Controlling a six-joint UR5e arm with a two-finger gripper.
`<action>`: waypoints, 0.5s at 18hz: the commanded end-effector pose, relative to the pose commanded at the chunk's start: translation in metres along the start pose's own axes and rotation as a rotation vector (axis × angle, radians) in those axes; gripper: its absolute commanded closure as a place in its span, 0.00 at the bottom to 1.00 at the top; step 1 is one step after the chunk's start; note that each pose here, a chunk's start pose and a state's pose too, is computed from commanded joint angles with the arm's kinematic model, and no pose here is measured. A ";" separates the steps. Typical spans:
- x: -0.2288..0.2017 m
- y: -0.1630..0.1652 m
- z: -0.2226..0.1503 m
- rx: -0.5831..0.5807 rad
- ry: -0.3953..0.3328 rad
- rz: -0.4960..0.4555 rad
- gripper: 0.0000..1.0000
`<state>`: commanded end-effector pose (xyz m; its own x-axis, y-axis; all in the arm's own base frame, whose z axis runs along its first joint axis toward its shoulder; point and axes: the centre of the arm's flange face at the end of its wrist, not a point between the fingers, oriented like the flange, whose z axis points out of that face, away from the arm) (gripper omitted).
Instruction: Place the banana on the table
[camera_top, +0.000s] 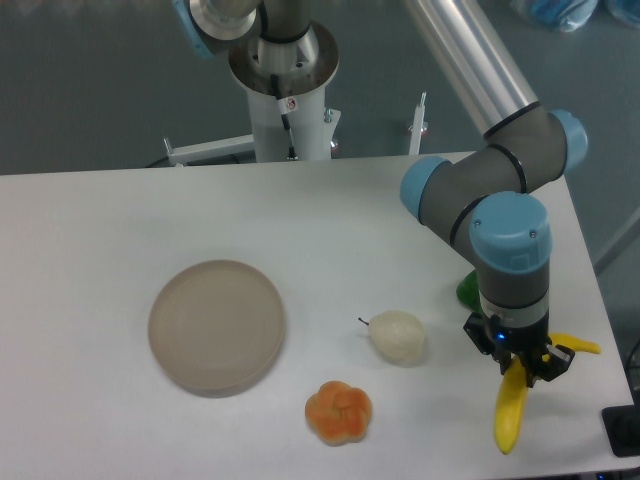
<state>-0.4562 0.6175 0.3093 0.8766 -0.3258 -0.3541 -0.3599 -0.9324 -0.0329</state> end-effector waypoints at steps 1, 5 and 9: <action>0.001 0.000 0.002 -0.001 0.001 0.000 0.85; -0.001 0.000 -0.004 0.004 -0.006 -0.008 0.85; 0.003 0.002 -0.003 0.000 0.000 -0.014 0.85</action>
<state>-0.4533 0.6147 0.3109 0.8815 -0.3129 -0.3537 -0.3478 -0.9368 -0.0378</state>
